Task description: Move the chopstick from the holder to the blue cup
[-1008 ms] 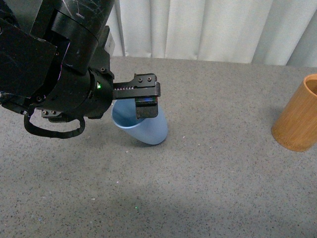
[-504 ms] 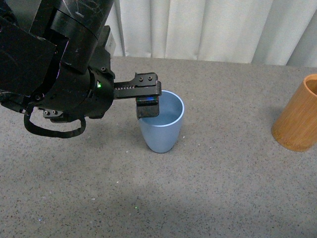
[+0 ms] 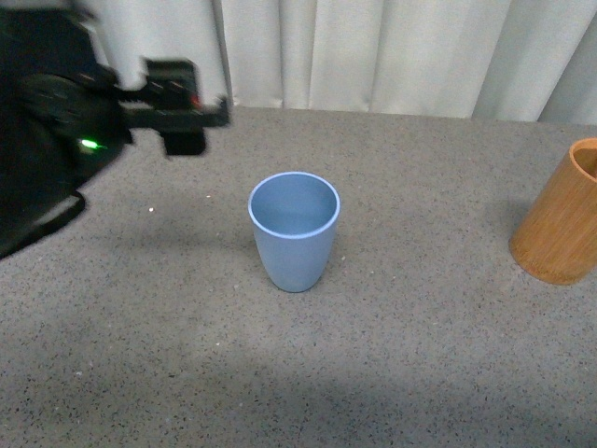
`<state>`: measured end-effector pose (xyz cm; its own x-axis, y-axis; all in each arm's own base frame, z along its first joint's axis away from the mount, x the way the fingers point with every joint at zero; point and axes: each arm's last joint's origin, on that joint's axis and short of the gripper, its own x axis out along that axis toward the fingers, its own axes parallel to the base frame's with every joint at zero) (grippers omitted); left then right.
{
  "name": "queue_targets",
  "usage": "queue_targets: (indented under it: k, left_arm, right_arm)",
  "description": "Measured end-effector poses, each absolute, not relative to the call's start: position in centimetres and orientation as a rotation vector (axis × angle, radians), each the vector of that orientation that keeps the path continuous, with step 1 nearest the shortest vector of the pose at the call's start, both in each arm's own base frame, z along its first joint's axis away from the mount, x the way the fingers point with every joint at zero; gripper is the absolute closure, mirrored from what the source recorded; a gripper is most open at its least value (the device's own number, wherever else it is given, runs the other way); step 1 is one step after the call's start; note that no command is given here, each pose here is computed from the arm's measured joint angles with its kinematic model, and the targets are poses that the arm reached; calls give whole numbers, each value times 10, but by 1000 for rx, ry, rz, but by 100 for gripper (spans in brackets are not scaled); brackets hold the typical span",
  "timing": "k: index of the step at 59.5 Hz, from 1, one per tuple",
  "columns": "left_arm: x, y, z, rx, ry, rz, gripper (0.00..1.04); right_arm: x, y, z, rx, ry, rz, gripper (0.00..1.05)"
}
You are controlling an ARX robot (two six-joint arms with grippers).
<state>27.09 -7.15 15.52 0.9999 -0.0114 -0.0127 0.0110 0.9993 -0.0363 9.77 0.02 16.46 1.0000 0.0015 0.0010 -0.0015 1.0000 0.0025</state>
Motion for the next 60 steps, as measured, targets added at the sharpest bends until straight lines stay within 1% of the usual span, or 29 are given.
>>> queue_targets:
  k: [1,5,11,13,18,29,39,45,60]
  left_arm:
    - [269,-69,157,-33,11,-13,64]
    - [252,-51,163,-25,2,-20,77]
    - [226,-19,161,-17,19,-17,97]
    - [218,-12,160,-18,27,-26,101]
    - [197,-1,159,-15,34,6,101]
    - [148,0,155,-8,84,0,101]
    - [106,0,167,-7,35,-3,101]
    - [97,0,169,-7,-10,-2,101]
    - [97,0,170,-7,-16,-3,101]
  right_arm:
    - [98,0,165,3,-1,1,10]
    - [98,0,165,3,-1,3,10]
    - [98,0,165,3,-1,3,10]
    - [98,0,165,3,-1,2,10]
    - [98,0,165,2,-1,2,10]
    - [98,0,165,2,-1,3,10]
    - [98,0,165,3,-1,2,10]
    - [98,0,165,2,-1,3,10]
    - [98,0,165,3,-1,2,10]
